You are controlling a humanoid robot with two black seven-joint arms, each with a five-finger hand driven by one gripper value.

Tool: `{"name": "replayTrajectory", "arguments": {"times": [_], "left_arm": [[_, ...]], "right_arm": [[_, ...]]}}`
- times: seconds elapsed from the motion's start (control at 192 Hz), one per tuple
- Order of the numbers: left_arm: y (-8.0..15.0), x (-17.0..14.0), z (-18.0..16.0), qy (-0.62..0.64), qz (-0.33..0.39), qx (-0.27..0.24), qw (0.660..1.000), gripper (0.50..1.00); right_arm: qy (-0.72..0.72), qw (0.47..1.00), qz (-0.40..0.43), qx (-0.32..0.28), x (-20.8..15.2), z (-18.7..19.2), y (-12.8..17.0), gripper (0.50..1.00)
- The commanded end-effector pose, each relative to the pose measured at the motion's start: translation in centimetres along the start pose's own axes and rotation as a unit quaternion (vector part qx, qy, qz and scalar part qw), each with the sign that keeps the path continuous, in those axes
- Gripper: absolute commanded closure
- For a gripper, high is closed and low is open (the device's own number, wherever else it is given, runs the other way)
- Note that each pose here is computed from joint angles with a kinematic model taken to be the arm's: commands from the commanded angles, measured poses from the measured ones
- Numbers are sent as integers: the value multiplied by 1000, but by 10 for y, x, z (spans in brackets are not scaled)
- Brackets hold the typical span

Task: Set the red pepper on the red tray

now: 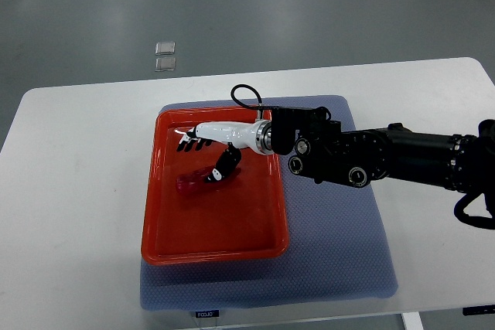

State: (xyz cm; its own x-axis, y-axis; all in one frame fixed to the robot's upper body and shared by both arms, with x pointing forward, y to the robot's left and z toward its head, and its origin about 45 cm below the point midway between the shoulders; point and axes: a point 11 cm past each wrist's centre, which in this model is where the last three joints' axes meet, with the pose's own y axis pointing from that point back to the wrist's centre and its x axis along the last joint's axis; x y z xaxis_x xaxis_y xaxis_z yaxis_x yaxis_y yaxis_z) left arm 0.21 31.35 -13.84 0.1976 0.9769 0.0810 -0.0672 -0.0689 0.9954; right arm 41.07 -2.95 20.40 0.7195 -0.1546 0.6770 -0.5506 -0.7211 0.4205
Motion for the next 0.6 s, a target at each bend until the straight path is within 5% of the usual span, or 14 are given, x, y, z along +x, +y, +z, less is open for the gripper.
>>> {"name": "replayTrajectory", "arguments": {"times": [0.0, 0.251, 0.397, 0.595], "left_arm": [[0, 0, 0, 0, 0, 0, 1000, 500], [0, 0, 0, 0, 0, 0, 1000, 500], [0, 0, 0, 0, 0, 0, 1000, 500], [0, -1, 0, -1, -1, 0, 1000, 500]], "right_arm": [[-45, 998, 47, 8, 27, 9, 12, 685], [-299, 934, 193, 23, 54, 78, 58, 664], [-481, 829, 279, 65, 57, 113, 86, 640], [-670, 669, 291, 138, 43, 133, 99, 587]]}}
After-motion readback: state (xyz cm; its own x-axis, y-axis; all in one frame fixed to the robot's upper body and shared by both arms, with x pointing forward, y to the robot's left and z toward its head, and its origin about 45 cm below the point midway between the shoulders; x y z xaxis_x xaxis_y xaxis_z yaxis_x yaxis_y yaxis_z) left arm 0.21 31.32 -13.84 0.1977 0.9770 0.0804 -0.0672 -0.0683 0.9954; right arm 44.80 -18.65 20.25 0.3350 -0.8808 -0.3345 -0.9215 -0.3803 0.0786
